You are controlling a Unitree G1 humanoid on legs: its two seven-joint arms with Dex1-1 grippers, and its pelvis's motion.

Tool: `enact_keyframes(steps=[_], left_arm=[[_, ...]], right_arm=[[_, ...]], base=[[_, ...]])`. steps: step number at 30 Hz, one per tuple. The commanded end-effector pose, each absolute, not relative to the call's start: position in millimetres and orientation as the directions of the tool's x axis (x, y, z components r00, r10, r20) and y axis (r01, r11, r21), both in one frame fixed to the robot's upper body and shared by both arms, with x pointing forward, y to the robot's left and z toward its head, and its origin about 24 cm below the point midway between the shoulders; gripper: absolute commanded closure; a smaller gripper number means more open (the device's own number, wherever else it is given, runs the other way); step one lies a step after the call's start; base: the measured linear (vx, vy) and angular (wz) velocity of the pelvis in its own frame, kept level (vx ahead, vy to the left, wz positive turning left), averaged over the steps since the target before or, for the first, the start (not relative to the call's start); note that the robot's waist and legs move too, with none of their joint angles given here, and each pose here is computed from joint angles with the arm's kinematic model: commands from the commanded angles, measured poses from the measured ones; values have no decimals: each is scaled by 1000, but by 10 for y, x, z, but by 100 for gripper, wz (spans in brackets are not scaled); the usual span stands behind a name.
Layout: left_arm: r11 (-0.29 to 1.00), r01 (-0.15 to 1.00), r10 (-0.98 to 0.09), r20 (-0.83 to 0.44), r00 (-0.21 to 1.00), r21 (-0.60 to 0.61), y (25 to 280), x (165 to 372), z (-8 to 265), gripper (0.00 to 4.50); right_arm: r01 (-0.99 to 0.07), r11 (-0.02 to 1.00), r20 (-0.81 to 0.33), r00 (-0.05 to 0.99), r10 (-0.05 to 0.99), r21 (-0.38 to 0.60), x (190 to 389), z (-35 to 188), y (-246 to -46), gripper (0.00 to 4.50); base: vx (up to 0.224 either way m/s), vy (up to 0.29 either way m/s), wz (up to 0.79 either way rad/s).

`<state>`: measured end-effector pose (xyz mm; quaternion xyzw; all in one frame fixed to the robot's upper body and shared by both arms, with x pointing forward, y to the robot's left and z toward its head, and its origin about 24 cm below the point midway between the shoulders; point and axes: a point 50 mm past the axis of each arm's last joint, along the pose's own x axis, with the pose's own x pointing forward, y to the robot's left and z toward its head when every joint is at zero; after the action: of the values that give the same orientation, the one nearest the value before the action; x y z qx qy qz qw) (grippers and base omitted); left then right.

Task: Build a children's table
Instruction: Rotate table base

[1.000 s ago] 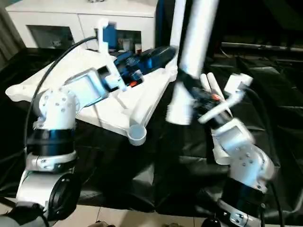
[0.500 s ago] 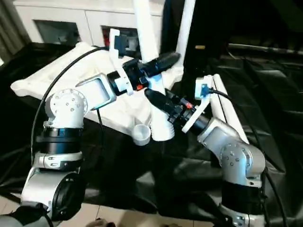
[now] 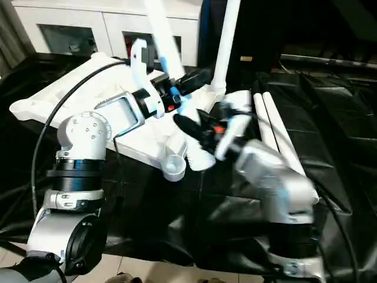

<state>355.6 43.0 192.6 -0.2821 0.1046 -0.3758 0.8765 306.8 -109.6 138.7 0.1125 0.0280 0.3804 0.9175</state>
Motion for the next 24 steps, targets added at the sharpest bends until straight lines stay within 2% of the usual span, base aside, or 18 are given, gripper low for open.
enact_keyframes(steps=[1, 3, 6, 7, 11, 13, 19, 20, 21, 22, 24], left_arm=[[563, 613, -722, 31, 691, -554, 346, 3548, 1996, 123], [593, 597, -708, 4, 707, -541, 346, 3550, 1966, 162], [602, 577, -689, 5, 725, -552, 345, 3550, 1964, 173], [602, 576, -688, 6, 725, -553, 345, 3550, 1965, 196], [608, 558, -671, 11, 742, -564, 351, 3557, 1972, 211], [594, 568, -680, 22, 733, -570, 346, 3548, 1977, 247], [584, 589, -688, 45, 725, -559, 358, 3544, 1998, 260], [582, 610, -695, 59, 716, -538, 366, 3544, 2011, 261], [580, 620, -701, 65, 710, -528, 368, 3543, 2016, 261], [580, 628, -706, 65, 705, -518, 372, 3542, 2016, 261], [572, 684, -744, 64, 665, -452, 380, 3527, 2017, 261]], right_arm=[[-653, 730, 18, 748, 664, 200, 3137, 1402, -1072, 264], [-625, 759, 9, 773, 635, 184, 3177, 1392, -1047, 264], [-603, 780, 7, 792, 611, 165, 3209, 1389, -1029, 264], [-602, 782, 6, 793, 609, 163, 3211, 1389, -1028, 264], [-597, 790, 4, 798, 602, 140, 3228, 1386, -1009, 264], [-602, 787, 3, 795, 607, 133, 3225, 1385, -995, 264], [-623, 776, 12, 780, 625, 100, 3214, 1390, -961, 264], [-658, 742, 21, 750, 661, 127, 3187, 1395, -941, 264], [-679, 718, 29, 729, 684, 151, 3169, 1399, -930, 229], [-689, 707, 33, 720, 694, 159, 3159, 1404, -930, 229], [-728, 672, 2, 678, 735, 136, 3125, 1401, -965, 192]], base=[[0, 0, 0], [0, 0, 0], [0, 0, 0], [0, 0, 0], [0, 0, 0], [0, 0, 0], [0, 0, 0], [0, 0, 0], [0, 0, 0], [0, 0, 0], [0, 0, 0]])
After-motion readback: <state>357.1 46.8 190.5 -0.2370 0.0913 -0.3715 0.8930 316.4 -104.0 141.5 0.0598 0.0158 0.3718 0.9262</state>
